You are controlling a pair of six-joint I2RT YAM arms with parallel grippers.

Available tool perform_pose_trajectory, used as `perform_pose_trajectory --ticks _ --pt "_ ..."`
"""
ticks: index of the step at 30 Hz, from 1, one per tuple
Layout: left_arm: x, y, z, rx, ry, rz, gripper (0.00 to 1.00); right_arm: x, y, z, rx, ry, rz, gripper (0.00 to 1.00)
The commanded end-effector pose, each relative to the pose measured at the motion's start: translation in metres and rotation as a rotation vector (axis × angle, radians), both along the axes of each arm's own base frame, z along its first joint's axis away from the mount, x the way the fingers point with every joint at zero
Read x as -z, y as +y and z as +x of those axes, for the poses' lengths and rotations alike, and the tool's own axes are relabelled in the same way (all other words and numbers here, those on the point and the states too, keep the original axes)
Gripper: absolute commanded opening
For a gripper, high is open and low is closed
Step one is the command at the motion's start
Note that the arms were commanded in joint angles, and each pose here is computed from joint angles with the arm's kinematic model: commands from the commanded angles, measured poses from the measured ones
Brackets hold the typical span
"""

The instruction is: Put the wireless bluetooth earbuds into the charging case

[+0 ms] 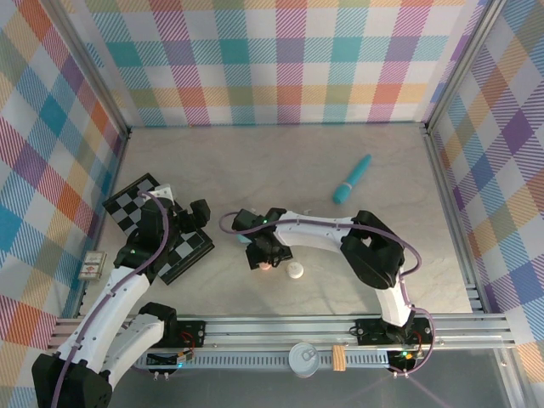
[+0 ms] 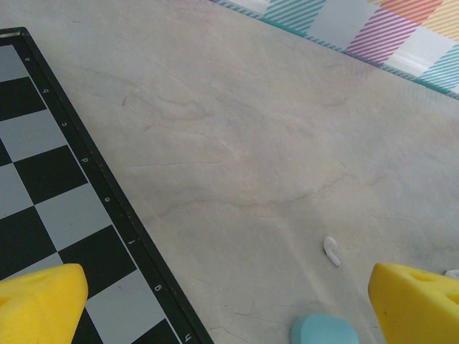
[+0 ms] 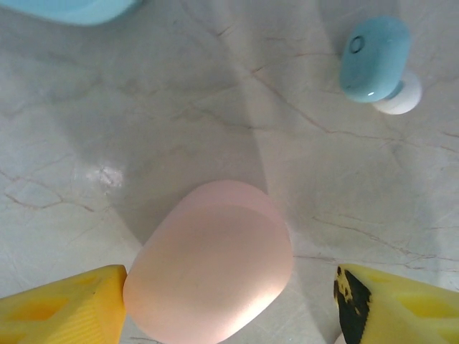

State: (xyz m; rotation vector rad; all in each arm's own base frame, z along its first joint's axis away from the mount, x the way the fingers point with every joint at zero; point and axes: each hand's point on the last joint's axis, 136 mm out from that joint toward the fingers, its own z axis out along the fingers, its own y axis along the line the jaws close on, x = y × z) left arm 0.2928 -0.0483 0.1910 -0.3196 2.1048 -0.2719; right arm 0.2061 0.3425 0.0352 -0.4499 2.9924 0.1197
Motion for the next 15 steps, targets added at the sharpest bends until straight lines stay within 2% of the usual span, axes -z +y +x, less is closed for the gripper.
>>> perform_pose_trajectory --ticks 1,15 --pt "0.009 0.004 -0.006 0.0 0.024 0.023 1.0 -0.008 0.011 0.004 0.059 0.052 0.056 0.75" --pt "0.013 0.004 -0.006 0.011 0.014 0.03 1.0 0.004 -0.002 0.015 0.151 0.104 -0.041 0.69"
